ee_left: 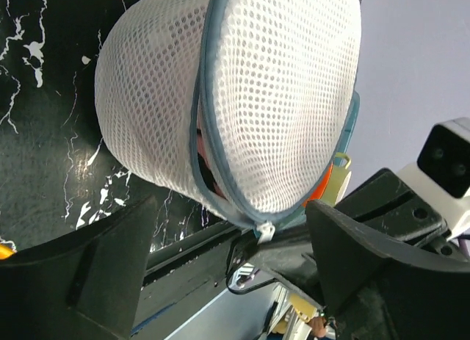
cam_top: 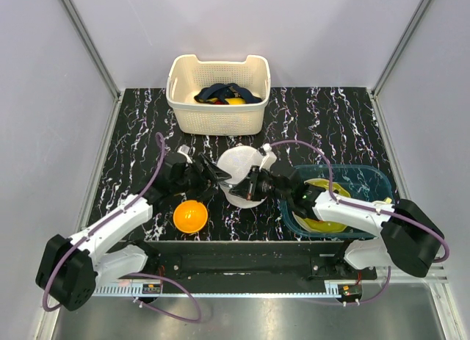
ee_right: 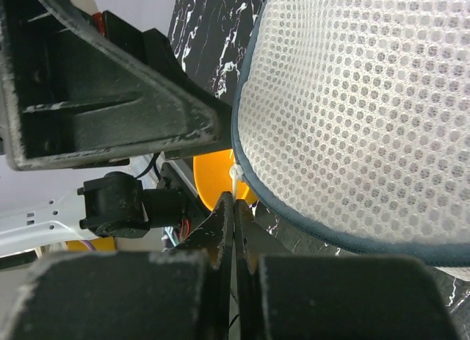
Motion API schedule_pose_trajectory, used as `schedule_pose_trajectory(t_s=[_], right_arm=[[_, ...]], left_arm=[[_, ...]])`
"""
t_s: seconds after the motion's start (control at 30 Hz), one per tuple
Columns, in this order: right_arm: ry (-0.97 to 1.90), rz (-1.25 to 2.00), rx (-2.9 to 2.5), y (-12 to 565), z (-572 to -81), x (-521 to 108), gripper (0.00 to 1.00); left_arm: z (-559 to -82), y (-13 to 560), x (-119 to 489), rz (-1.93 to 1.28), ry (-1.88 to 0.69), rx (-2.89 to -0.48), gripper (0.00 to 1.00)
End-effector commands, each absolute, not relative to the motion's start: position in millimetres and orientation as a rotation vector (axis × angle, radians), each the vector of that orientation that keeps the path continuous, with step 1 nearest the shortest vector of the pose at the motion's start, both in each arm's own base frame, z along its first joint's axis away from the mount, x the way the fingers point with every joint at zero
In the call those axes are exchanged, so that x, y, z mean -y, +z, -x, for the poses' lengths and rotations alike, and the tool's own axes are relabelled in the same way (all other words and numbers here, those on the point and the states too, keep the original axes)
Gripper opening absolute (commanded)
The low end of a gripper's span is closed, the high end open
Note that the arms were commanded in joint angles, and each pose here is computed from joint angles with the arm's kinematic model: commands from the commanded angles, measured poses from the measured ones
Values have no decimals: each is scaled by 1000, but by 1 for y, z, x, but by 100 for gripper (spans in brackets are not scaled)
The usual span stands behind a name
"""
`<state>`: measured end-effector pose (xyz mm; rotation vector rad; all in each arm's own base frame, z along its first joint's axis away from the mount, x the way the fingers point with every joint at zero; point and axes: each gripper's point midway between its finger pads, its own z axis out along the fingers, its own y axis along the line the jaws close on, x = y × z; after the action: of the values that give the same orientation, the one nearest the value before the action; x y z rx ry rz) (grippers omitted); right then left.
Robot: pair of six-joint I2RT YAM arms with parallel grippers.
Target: Unzip the laundry bag and remove the bra
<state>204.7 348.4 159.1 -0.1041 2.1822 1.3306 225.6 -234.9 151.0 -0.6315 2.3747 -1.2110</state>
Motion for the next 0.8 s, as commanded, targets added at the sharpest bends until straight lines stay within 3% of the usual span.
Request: schedule_pose_trajectory(t_s=[0.0, 0.1, 0.13, 0.23, 0.77], right_arm=[[1381, 148, -2122, 184, -206, -357, 0], [1375, 158, -2138, 180, -204, -356, 0], [1372, 167, -2144, 179, -203, -356, 0], [1363, 173, -2151, 177, -198, -351, 0], [1280, 151, -2192, 171, -178, -313, 0]], left_arm=[[-250, 174, 246, 629, -1262, -2266, 79], [-257, 167, 249, 645, -1243, -2291, 43], [-258, 167, 249, 645, -1233, -2293, 24], [-265, 171, 248, 628, -1195, -2300, 0], [-279, 181, 228, 535, -1033, -2343, 0]])
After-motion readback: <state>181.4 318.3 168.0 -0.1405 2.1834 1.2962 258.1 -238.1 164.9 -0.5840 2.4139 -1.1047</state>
